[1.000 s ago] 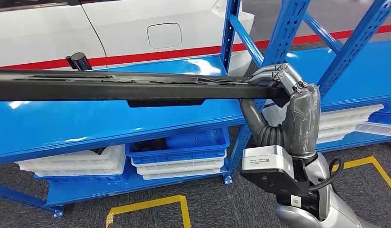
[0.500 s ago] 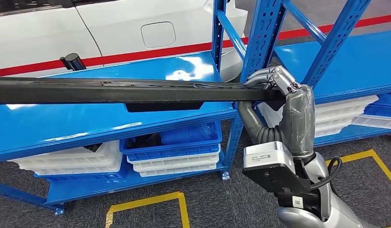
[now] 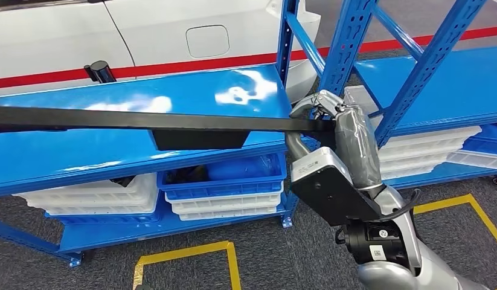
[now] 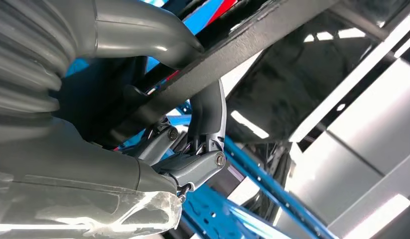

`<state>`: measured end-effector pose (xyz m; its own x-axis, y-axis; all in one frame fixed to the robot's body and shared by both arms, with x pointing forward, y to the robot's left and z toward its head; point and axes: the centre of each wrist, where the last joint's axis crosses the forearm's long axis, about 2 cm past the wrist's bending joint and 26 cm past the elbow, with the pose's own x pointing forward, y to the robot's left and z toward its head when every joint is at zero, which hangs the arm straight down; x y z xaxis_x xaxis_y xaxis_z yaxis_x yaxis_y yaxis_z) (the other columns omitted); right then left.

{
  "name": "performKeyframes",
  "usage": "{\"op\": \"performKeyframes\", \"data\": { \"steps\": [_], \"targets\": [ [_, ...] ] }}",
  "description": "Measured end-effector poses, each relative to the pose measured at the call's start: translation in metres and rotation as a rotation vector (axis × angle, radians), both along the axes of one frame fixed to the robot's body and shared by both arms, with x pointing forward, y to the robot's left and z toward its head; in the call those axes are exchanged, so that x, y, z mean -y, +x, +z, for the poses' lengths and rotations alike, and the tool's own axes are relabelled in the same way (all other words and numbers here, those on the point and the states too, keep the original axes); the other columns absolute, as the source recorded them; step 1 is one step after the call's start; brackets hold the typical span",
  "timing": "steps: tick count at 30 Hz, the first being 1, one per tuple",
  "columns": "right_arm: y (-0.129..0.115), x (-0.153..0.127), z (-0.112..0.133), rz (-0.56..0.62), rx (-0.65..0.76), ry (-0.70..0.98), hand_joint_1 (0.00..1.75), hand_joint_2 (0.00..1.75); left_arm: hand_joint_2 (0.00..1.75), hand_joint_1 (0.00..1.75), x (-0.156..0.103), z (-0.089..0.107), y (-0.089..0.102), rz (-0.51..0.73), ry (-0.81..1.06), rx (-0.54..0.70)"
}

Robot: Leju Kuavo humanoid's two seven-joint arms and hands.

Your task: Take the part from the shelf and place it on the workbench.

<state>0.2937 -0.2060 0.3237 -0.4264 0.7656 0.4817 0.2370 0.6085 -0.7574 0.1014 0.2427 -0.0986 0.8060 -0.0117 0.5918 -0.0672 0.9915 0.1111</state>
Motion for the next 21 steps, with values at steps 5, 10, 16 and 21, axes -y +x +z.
{"op": "performKeyframes", "data": {
  "steps": [5, 10, 16, 21],
  "targets": [
    [0.0019, -0.0034, 0.0044, 0.003, -0.005, -0.014, 1.75, 1.75, 1.75, 0.0, -0.0017, -0.0002, 0.0, -0.001, 0.003, 0.002],
    [0.0012, -0.0064, 0.0045, -0.034, 0.075, -0.032, 1.75, 1.75, 1.75, 0.0, -0.0016, -0.0001, 0.0005, -0.004, 0.001, 0.002],
    [0.0005, -0.0084, 0.0025, -0.036, 0.087, -0.048, 1.75, 1.75, 1.75, 0.0, -0.0017, 0.0003, 0.0019, -0.008, 0.002, 0.003],
    [0.0009, -0.0085, 0.0036, -0.029, 0.085, -0.043, 1.75, 1.75, 1.75, 0.0, -0.0013, 0.0004, 0.0025, -0.008, 0.001, 0.004]
  ]
}}
